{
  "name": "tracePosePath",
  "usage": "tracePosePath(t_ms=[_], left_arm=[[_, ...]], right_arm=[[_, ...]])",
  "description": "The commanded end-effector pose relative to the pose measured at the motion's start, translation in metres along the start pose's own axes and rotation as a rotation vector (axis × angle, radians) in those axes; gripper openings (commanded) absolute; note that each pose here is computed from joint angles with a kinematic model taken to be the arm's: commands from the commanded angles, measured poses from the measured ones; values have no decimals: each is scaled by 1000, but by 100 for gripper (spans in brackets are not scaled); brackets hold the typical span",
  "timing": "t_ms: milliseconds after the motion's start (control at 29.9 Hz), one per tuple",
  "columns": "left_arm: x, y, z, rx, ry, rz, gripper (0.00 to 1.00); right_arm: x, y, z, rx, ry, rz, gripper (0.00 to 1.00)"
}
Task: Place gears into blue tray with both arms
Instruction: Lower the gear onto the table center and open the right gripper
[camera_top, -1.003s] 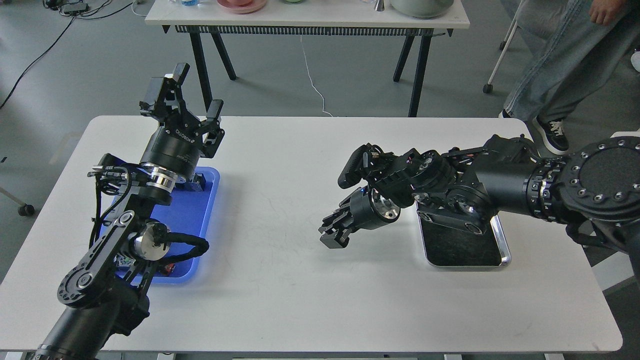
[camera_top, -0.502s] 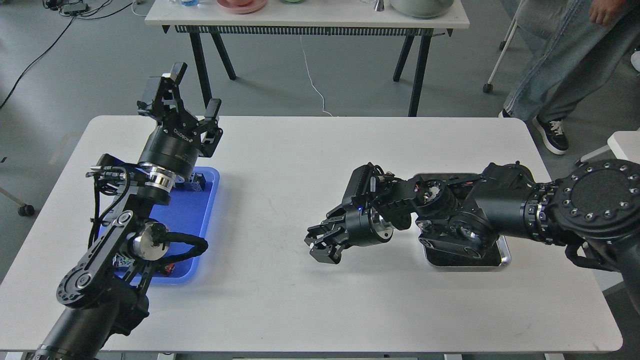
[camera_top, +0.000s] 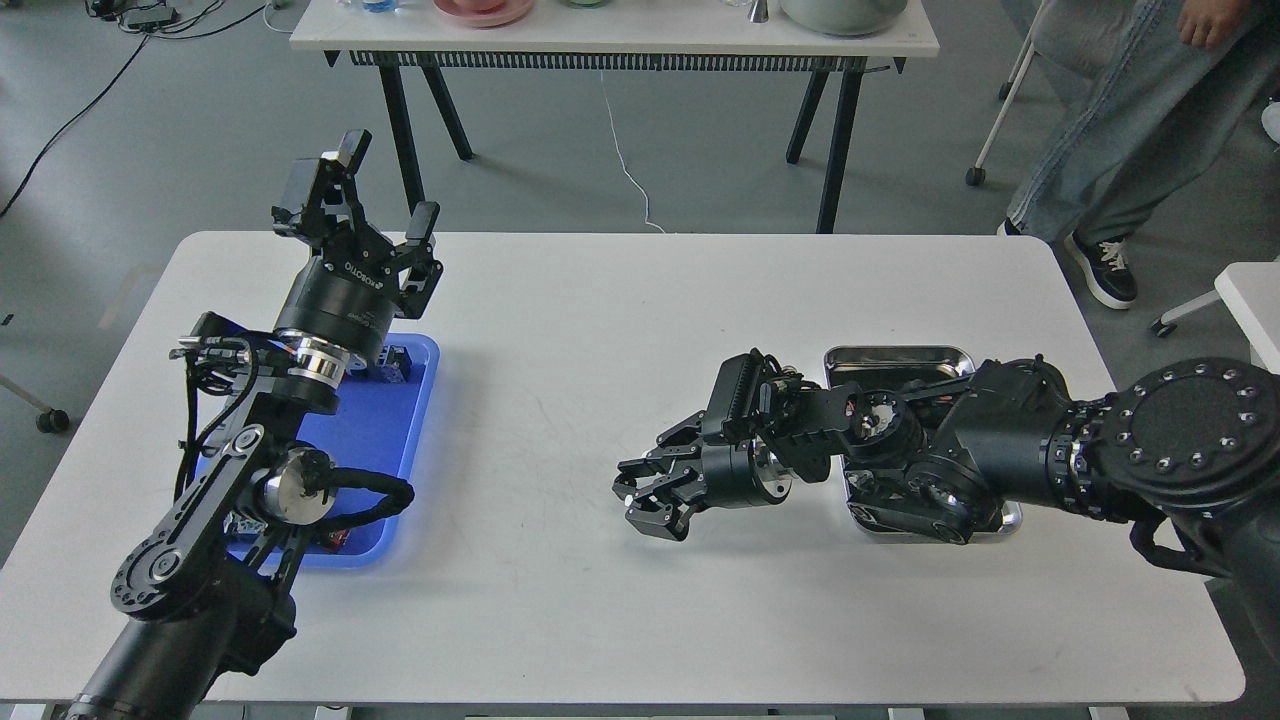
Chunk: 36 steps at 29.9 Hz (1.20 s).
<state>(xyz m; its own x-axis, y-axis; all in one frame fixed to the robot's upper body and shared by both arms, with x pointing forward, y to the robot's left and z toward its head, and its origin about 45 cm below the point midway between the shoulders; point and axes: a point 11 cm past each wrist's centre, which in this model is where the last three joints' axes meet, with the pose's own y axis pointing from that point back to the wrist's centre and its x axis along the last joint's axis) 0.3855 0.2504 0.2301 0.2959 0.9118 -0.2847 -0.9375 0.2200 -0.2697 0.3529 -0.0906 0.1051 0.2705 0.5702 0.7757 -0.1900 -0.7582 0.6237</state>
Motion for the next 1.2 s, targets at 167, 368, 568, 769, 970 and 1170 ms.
tracePosePath(t_ms=[167,368,568,769,970,1170], left_arm=[[0,1,0,2,0,0,100],[0,3,-1,3,1,1,100],[1,5,-2,6,2,2,100],[1,5,-1,5,0,2,100],[1,5,-1,6,-1,3,100],[1,5,-1,5,0,2,100]], right_arm=[[-17,2,4,-16,-1,-40,17],[-21,3,5,-21,1,-47,17],[-21,3,5,-21,1,-47,22],[-21,3,5,-22,2,-48,23],[-20,4,8,-28,5,-48,29],[-20,4,8,-30,3,-46,39]])
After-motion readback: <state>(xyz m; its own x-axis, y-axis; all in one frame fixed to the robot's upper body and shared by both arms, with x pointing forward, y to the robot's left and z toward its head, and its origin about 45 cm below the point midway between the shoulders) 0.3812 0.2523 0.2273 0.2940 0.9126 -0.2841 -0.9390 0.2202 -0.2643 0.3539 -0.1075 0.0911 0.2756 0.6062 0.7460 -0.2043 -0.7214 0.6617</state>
